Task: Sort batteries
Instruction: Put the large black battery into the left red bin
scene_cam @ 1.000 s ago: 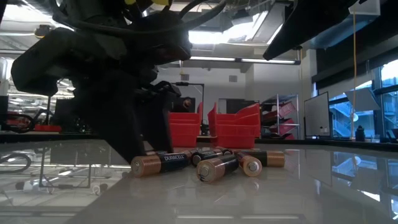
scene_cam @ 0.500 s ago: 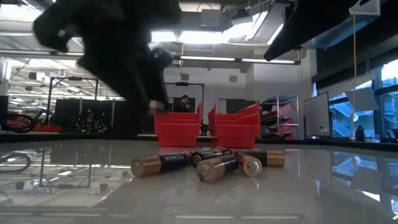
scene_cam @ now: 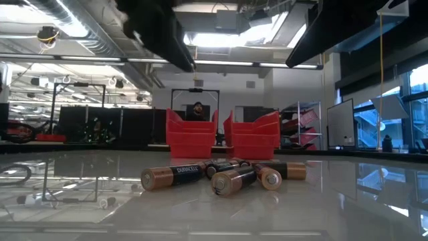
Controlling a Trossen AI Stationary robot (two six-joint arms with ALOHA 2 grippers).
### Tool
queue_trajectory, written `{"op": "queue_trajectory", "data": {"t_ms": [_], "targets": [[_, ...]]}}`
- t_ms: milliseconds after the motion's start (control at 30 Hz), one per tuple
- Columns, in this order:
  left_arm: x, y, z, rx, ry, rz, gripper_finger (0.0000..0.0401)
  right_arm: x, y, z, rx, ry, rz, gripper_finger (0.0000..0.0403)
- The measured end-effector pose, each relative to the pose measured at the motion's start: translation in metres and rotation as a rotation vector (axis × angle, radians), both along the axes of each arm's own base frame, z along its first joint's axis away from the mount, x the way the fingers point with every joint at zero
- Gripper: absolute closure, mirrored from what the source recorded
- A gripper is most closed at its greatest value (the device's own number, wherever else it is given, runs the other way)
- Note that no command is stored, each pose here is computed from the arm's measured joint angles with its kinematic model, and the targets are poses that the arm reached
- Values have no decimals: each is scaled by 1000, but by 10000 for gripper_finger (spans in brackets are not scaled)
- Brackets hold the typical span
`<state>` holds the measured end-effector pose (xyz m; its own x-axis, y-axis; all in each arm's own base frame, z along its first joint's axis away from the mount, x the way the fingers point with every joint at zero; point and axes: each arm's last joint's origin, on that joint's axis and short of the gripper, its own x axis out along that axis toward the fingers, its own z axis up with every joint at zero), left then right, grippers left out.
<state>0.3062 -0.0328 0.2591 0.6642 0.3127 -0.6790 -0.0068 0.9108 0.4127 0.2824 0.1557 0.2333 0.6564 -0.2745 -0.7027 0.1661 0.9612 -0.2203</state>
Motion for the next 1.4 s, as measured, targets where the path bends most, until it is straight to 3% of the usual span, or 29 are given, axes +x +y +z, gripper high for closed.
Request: {"op": "queue_trajectory", "data": {"t_ms": [333, 667, 933, 1167, 1400], "targets": [[1, 98, 1, -39, -4, 104, 189, 0, 0, 0, 8, 2, 3, 220], [-13, 170, -4, -187, -87, 154, 181, 0, 0, 0, 6, 7, 3, 220], [-3, 193, -21, -240, -155, 259, 147, -1, 0, -1, 0, 16, 2, 220], [-1, 193, -27, -239, -135, 274, 105, -1, 0, -1, 17, 24, 7, 220], [-4, 186, -32, -258, -51, 266, 95, -1, 0, -1, 24, 21, 0, 220]]}}
